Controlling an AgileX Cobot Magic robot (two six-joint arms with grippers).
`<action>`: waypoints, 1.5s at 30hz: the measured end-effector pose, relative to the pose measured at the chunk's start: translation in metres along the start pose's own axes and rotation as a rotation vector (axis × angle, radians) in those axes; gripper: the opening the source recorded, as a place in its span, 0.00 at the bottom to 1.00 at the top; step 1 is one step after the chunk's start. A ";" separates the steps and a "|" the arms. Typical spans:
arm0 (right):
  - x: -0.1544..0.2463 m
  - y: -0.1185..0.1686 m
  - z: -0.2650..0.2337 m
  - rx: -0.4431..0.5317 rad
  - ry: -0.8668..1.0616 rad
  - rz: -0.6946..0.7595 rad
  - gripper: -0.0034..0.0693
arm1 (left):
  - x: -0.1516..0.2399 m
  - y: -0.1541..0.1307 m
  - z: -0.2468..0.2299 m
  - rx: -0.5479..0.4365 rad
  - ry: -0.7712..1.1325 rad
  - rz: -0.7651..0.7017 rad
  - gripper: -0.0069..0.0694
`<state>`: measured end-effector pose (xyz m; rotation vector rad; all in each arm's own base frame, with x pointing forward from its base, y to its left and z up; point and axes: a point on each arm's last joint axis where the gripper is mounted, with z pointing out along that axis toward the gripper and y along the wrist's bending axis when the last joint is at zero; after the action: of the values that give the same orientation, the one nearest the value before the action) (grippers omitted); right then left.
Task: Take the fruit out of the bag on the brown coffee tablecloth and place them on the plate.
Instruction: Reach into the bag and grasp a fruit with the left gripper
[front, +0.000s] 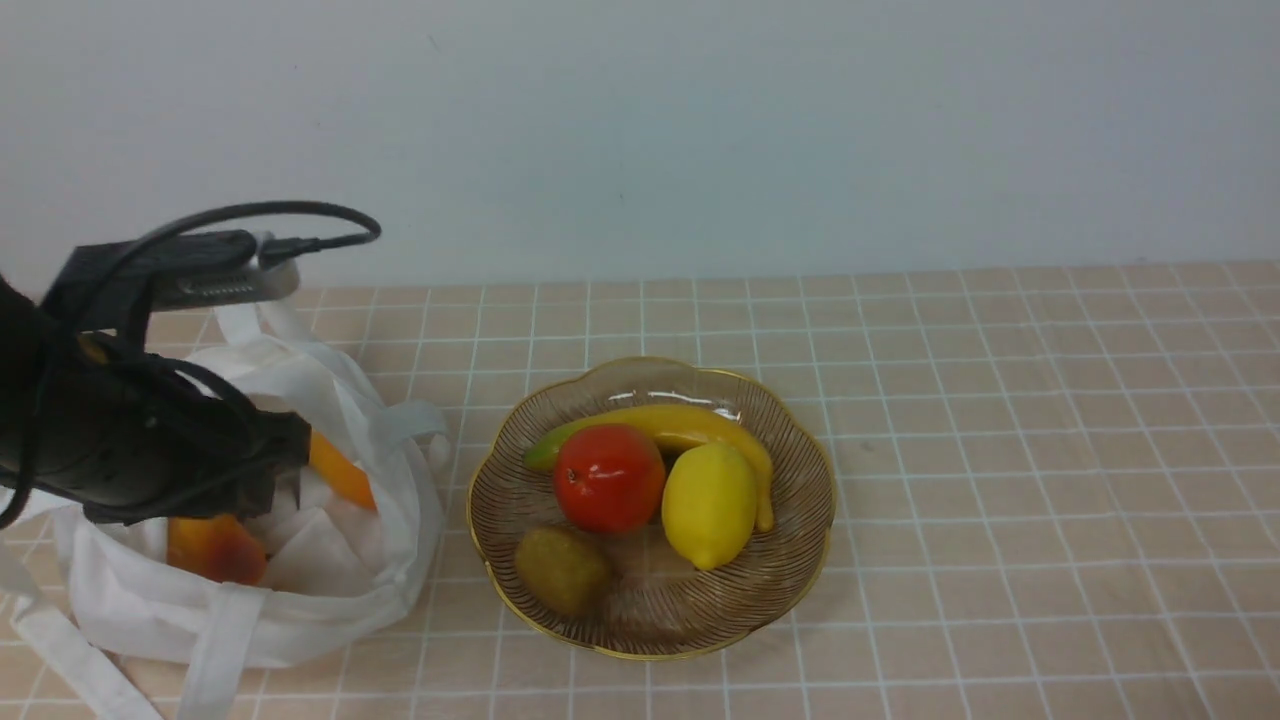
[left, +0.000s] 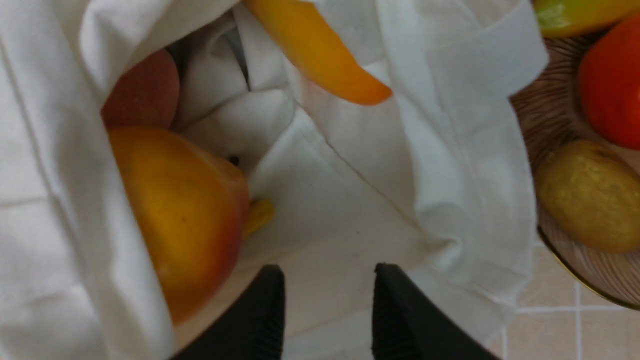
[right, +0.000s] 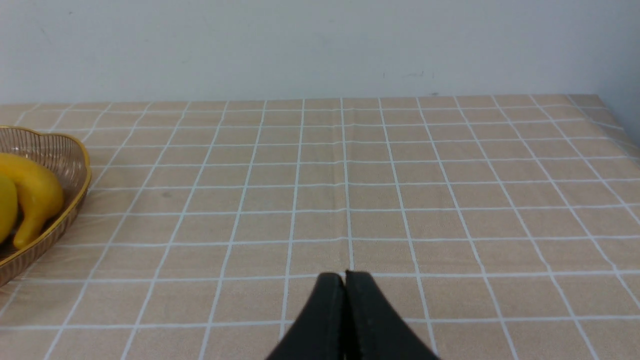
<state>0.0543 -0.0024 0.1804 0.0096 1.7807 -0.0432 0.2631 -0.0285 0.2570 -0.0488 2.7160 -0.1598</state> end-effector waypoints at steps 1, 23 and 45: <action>0.000 0.000 0.000 0.000 0.000 0.000 0.02 | -0.002 0.002 0.007 -0.016 0.014 0.012 0.51; 0.000 0.000 0.000 0.000 0.000 0.000 0.02 | -0.006 0.038 0.033 -0.423 0.077 -0.013 0.87; 0.000 0.000 0.000 0.000 0.000 0.000 0.02 | -0.006 0.041 0.058 -0.447 0.153 -0.015 0.70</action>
<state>0.0543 -0.0024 0.1804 0.0096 1.7807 -0.0432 0.2924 0.0065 0.2020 -0.1929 2.8485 0.4591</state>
